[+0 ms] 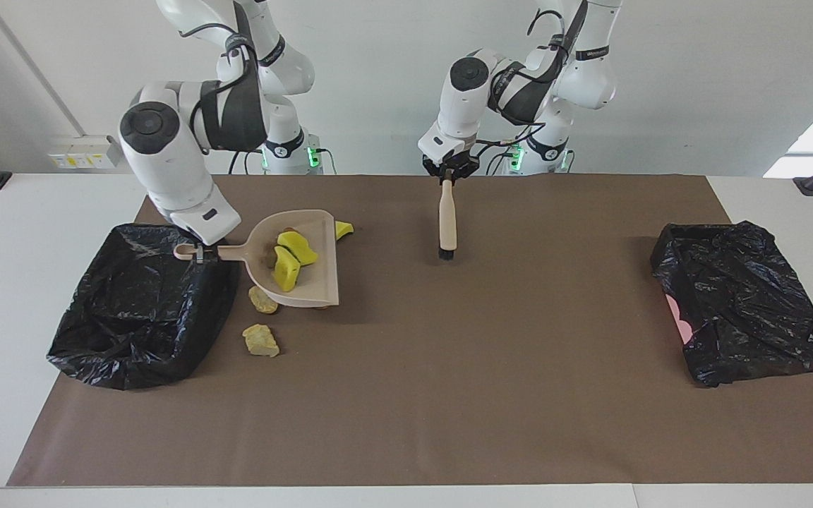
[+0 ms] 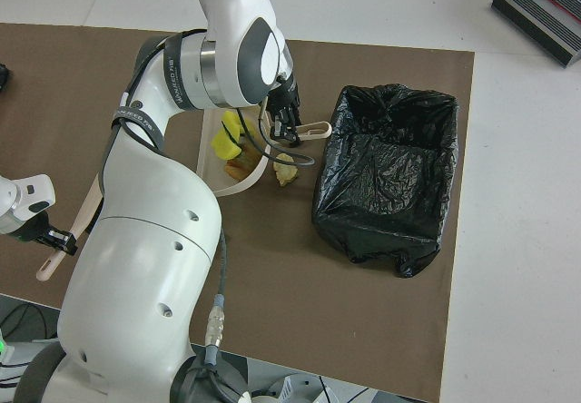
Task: Sweep and dump trash in bin
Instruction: 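Carry the loaded dustpan over the trash bag with the right gripper, then tip the dustpan into the bag while the left gripper sets down the brush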
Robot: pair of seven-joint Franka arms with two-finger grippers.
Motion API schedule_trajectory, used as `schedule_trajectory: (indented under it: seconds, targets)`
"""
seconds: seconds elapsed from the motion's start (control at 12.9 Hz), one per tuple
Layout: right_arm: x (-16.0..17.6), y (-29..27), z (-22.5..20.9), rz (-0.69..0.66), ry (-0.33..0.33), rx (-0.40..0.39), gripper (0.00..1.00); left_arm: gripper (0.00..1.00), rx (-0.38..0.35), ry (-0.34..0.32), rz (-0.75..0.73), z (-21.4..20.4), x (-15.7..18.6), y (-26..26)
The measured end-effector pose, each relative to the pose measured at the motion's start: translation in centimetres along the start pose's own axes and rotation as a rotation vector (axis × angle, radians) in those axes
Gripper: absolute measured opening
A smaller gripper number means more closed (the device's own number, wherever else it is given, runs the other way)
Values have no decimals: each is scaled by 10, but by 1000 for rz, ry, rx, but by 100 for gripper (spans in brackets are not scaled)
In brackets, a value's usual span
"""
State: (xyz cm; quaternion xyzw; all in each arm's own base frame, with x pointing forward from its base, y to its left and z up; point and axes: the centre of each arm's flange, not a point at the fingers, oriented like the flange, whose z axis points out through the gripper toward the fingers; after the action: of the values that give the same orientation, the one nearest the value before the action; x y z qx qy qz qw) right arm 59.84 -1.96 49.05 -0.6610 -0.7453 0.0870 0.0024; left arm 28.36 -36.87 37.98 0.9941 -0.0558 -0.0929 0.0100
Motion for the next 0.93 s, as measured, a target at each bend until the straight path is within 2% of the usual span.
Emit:
schedule_trajectory:
  seconds: [0.23, 0.39, 0.54, 0.77, 0.93]
  targets:
    - [-71, -12, -6, -47, -16, -15, 31, 26, 15, 11, -2, 18, -3, 15]
    - [-115, -23, -4, -88, -59, -5, 31, 26, 3, 35, -9, 16, -1, 18]
    - [-152, -30, -7, -128, -111, -35, 31, 26, 11, 67, -26, 18, 3, 19]
    - [-201, -43, -10, -91, -176, -60, 31, 26, 18, 102, -67, 25, 8, 24]
    - [-233, -50, -14, -45, -235, -115, 31, 26, 17, 105, -77, 28, 6, 29]
